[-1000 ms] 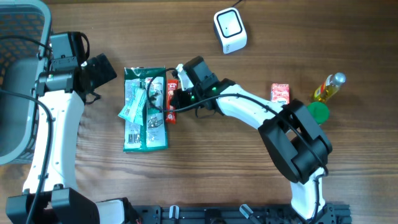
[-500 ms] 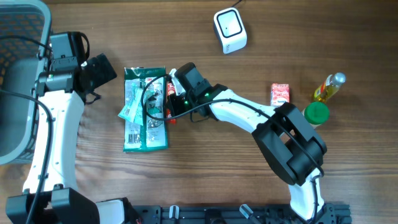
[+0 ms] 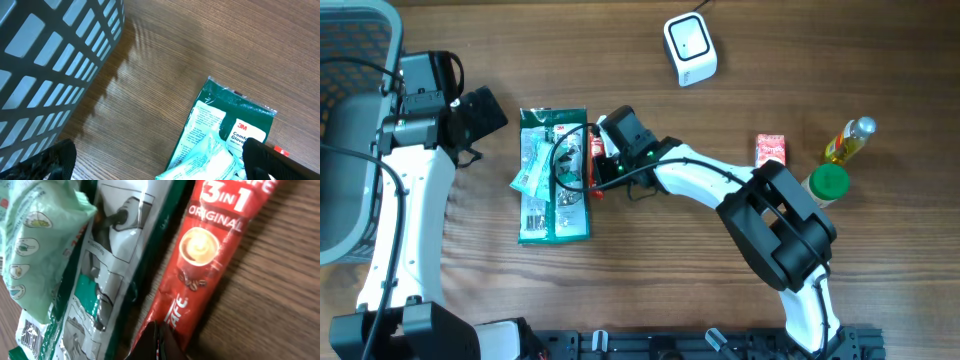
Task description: Scan the item barcode
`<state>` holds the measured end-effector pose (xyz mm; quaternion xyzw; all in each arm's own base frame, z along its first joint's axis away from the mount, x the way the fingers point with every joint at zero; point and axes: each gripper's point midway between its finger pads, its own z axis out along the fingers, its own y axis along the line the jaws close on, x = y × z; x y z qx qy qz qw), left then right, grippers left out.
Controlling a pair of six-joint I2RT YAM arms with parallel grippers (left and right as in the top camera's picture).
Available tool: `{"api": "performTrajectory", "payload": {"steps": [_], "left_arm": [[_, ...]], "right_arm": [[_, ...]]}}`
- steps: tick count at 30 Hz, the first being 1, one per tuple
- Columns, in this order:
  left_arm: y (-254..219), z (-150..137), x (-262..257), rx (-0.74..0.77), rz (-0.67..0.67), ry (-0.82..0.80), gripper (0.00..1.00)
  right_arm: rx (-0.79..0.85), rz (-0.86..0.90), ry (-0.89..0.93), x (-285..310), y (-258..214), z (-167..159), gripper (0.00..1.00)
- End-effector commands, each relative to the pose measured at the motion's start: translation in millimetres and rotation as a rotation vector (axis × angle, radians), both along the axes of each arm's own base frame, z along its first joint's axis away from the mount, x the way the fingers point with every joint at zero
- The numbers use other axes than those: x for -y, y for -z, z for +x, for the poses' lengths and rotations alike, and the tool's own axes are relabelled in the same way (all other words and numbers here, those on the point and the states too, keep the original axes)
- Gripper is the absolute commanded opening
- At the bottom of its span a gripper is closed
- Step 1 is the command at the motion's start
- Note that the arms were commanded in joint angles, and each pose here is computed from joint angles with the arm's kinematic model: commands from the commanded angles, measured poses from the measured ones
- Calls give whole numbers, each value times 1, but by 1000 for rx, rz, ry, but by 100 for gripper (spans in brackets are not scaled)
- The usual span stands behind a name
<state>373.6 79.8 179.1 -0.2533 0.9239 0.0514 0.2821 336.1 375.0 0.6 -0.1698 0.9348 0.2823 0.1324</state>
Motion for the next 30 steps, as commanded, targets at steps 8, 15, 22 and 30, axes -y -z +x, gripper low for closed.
{"api": "performTrajectory", "payload": {"steps": [8,15,22,30], "left_arm": [[-3,1,-3,13,-3,-17,100],[-3,1,-3,13,-3,-17,100],[-3,1,-3,13,-3,-17,100],[-3,1,-3,13,-3,-17,100]], "right_arm": [[-105,-158,108,68,7,5,4],[-30,-92,104,73,-59,8,4],[94,-4,110,71,-123,13,4],[73,-21,109,74,-119,8,4]]}}
